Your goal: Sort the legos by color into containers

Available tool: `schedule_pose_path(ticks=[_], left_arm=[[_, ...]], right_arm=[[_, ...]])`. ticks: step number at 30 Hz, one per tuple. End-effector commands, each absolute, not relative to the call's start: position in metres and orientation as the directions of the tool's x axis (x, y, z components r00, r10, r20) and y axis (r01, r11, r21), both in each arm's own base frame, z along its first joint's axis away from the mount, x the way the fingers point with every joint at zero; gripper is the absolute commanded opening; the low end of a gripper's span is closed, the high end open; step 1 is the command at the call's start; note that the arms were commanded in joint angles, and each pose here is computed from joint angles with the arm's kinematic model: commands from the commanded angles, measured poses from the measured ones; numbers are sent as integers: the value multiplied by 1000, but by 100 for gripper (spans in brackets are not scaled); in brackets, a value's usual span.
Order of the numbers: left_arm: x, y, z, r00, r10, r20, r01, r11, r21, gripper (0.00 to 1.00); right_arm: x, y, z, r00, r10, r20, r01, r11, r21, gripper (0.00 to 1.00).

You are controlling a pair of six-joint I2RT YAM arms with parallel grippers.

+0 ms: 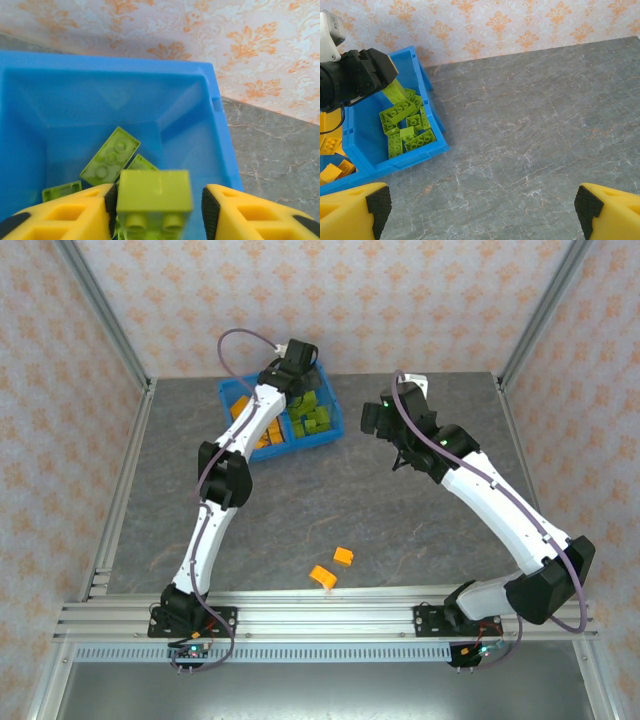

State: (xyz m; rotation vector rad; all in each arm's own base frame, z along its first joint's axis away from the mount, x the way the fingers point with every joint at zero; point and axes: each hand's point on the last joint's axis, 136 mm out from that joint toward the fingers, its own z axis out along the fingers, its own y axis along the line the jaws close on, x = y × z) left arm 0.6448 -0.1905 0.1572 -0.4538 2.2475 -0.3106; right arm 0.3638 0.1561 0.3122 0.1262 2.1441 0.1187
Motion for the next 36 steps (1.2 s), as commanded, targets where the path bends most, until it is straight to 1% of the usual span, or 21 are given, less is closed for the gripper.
schedule_pose_path(ticks=[1,3,5,9,12,14,17,20,22,28,31,36], left_arm=[[655,-201,187,-568,-496,-657,-184,854,-487,59],[653,-199,196,-556,-507,-658,-189,849,-494,64],[649,-199,213,-544,-525,-654,-186,836,-516,67],[632,-203,271,-524,-549,-651,-128,807,-577,72],[607,-200,321,-505,-527,-683,-64,812,-580,75],[585,-195,347,-499,-484,-719,-21,836,-548,77],[550,-185,364,-517,-380,-768,37,886,-463,80],[513,-180,369,-539,-264,-800,123,915,-385,83],[489,-177,364,-557,-203,-805,167,922,-348,87],[423,-159,323,-626,-58,-777,216,945,-245,97],[399,-146,304,-651,-32,-758,198,958,-210,99],[376,-132,287,-666,-46,-745,161,966,-203,100]], right_arm=[[363,154,313,-545,158,-823,63,987,148,96],[362,153,312,-550,158,-820,63,987,148,96],[359,154,306,-570,145,-809,55,989,138,96],[348,160,278,-652,63,-756,-14,995,95,96],[331,175,248,-732,-23,-681,-128,986,104,96],[314,194,229,-778,-97,-620,-245,957,157,96],[283,218,204,-800,-229,-554,-398,894,205,96],[254,236,176,-791,-360,-494,-507,838,202,96],[238,244,156,-785,-430,-446,-557,805,204,96],[206,255,111,-737,-590,-330,-666,716,209,93],[194,258,96,-721,-634,-280,-690,691,214,91],[181,260,74,-708,-675,-207,-706,671,228,87]])
